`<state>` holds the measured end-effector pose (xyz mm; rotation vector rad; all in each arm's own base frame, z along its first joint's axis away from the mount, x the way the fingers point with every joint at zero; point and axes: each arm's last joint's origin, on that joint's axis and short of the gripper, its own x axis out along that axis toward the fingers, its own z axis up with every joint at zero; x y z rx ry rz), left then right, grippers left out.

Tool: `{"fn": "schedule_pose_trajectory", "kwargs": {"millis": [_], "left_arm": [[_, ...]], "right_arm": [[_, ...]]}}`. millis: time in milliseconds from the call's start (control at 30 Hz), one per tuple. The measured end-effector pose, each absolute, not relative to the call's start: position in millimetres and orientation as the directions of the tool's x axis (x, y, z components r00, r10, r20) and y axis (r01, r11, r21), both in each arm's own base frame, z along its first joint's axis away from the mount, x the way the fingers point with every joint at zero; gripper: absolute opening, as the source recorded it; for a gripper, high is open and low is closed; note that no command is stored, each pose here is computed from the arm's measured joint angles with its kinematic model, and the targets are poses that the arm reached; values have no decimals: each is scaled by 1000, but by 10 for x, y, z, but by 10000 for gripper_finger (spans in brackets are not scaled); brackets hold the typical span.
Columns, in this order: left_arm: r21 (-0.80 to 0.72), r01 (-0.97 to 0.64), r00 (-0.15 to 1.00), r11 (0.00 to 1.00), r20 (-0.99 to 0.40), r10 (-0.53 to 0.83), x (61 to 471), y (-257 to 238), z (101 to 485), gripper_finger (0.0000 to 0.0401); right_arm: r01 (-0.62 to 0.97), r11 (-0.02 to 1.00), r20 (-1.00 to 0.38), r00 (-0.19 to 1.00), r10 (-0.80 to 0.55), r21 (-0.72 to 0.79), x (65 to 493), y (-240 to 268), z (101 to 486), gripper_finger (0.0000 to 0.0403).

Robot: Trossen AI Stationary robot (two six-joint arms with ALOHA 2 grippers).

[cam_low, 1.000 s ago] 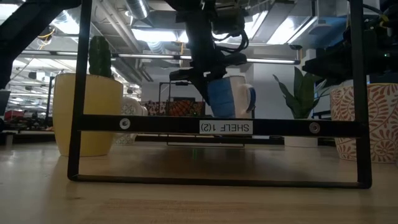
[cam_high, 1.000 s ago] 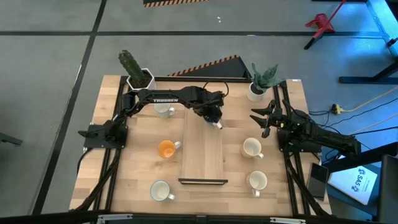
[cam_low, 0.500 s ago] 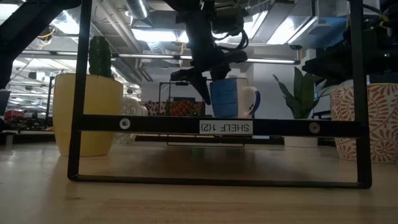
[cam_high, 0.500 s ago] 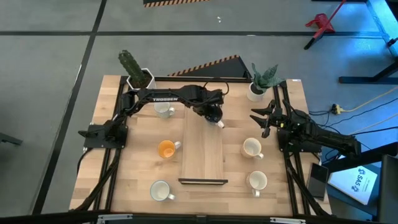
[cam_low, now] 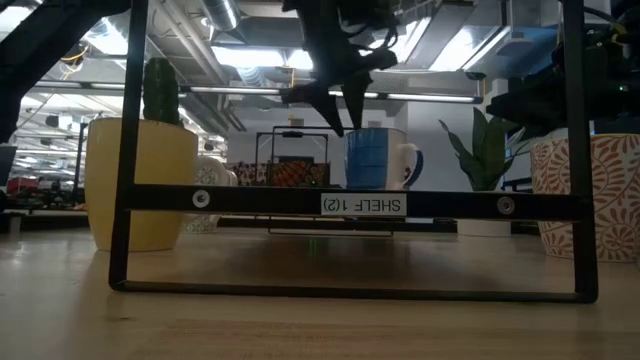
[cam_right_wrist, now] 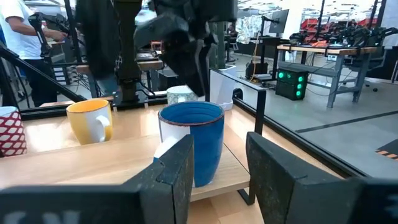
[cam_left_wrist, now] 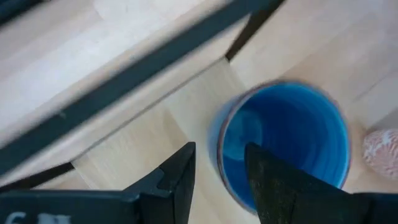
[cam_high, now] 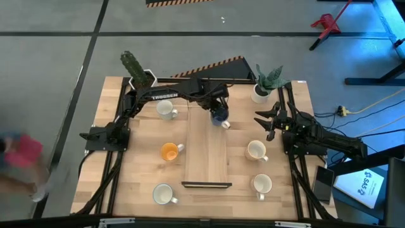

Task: Place coffee mugs
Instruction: Put the blue and white mug on the shelf

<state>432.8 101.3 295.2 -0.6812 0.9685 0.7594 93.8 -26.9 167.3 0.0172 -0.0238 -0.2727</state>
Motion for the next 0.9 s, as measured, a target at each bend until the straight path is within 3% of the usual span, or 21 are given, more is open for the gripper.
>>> {"fn": "schedule_pose_trajectory", "kwargs": {"millis": [267, 467, 667, 900], "left_arm": [[-131, -808, 331, 574, -907, 259, 4239, 993, 3186, 132], [-141, -799, 346, 585, -903, 256, 4165, 940, 3435, 132], [-208, -732, 435, 649, -876, 210, 4078, 818, 3693, 132], [-223, -625, 585, 748, -768, 260, 3754, 579, 4240, 132]], "right_arm": [[267, 963, 22, 963, -268, 20, 938, -268, 1673, 134], [193, 981, 60, 979, -194, 15, 941, -246, 1711, 134], [163, 984, 112, 982, -155, -70, 900, -223, 1942, 134], [191, 947, 57, 982, -182, -258, 956, -247, 2267, 134]]}}
